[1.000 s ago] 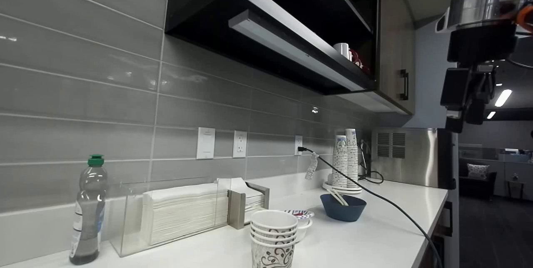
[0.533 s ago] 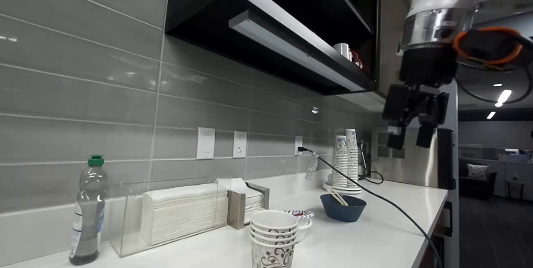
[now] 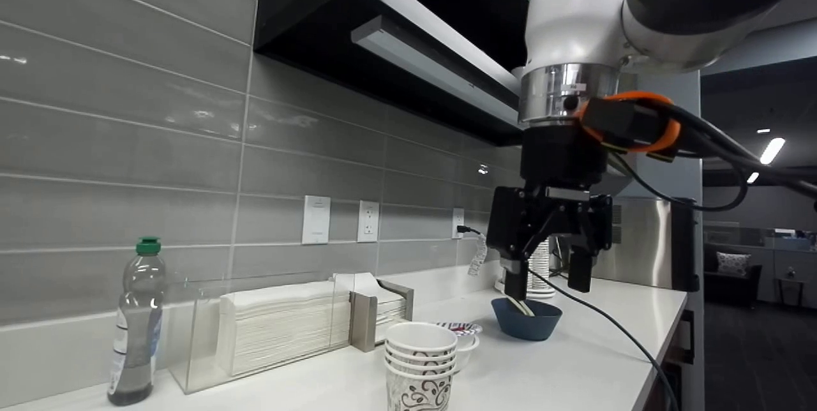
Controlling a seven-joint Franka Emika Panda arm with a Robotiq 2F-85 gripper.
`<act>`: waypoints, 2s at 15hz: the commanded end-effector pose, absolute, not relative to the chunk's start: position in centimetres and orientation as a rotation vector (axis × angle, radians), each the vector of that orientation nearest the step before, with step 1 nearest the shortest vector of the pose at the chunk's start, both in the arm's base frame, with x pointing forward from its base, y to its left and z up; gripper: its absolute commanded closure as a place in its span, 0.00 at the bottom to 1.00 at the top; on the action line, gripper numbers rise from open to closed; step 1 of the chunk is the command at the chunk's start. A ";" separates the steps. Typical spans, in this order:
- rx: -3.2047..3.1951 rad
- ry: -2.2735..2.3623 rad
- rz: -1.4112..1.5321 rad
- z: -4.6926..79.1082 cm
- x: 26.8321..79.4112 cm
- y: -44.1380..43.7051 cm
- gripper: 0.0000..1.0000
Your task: Pick up the stack of paper cups and put it in the green bowl
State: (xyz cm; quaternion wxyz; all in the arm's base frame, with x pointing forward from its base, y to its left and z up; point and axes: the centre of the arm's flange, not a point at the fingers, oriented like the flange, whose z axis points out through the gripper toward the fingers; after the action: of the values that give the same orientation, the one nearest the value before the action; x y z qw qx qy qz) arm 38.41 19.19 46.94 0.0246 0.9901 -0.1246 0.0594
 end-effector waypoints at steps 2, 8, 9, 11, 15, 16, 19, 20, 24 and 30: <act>3.065 -0.392 0.173 46.8 38.6 19.0 0.00; 3.249 -0.586 0.118 45.0 43.1 19.7 0.00; 3.280 -0.614 0.107 44.5 44.1 19.7 0.00; 3.284 -0.717 0.103 43.1 46.3 19.5 0.00; 3.209 -0.874 0.157 40.8 48.9 19.7 0.00; 3.202 -0.908 0.169 40.6 49.2 19.9 0.00; 3.166 -0.961 0.219 40.2 49.3 20.0 0.15; 3.146 -0.974 0.240 40.2 49.2 19.8 0.23; 3.081 -1.019 0.272 40.1 48.8 19.0 0.48; 3.059 -1.035 0.245 39.1 48.1 19.4 0.64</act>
State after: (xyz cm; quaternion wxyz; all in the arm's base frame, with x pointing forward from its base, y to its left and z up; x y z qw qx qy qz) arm 48.46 18.79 39.34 -0.0570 0.9457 -0.3124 0.0700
